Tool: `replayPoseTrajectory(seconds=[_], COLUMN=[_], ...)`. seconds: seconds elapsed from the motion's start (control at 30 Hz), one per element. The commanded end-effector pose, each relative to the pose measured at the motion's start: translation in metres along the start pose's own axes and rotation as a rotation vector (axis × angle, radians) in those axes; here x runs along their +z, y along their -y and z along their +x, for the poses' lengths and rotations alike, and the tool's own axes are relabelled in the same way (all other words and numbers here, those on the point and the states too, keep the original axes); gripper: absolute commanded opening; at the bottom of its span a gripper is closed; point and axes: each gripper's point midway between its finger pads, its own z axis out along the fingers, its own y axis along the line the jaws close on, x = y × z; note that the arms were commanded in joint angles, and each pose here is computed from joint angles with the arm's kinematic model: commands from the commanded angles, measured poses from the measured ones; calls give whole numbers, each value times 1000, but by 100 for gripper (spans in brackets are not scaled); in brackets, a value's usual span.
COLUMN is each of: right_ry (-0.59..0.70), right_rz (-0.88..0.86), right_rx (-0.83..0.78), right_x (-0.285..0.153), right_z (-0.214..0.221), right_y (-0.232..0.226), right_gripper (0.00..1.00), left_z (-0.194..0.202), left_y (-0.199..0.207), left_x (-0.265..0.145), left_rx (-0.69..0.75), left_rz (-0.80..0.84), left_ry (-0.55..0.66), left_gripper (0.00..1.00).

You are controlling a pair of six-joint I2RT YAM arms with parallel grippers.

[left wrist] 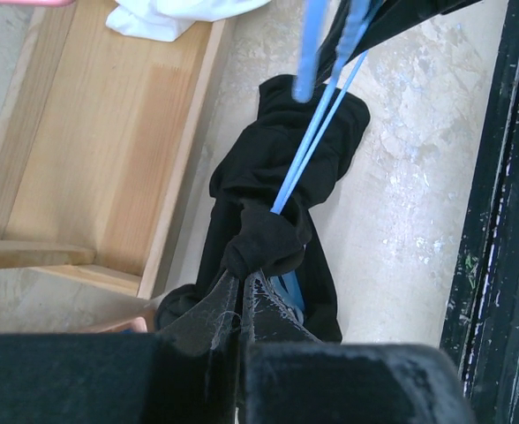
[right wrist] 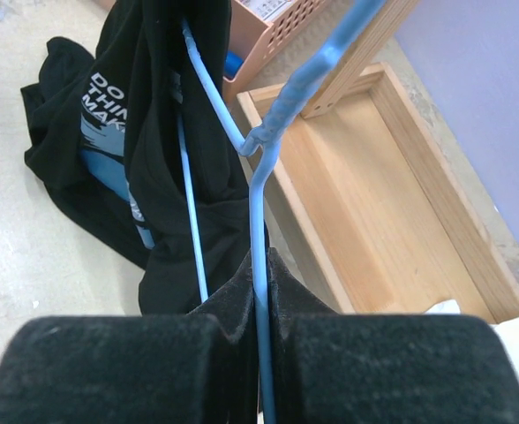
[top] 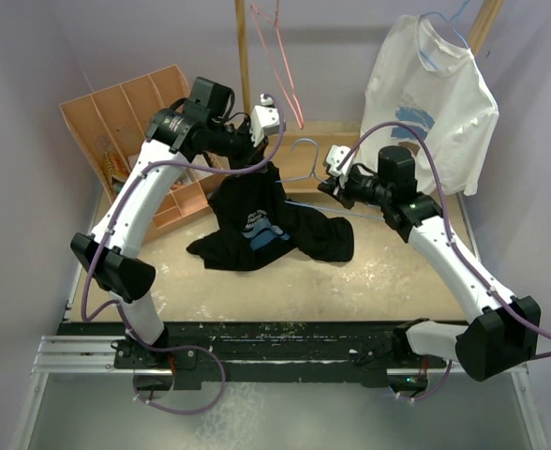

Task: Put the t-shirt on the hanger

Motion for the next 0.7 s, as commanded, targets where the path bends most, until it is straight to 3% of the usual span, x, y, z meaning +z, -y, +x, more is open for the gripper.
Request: replayPoseTrajectory(seconds=[0.0,0.67], right_ry=[93,127], right_rz=[11,11], right_rx=[-20,-2], right_x=[4,12], right_z=[-21,-23], right_y=[5,2], right_gripper=[0,0], left_z=[-30,-45], left_y=[13,36], left_x=[-6,32], left_rx=[20,30], left_rz=[29,108], left_ry=[103,140], left_gripper=[0,0])
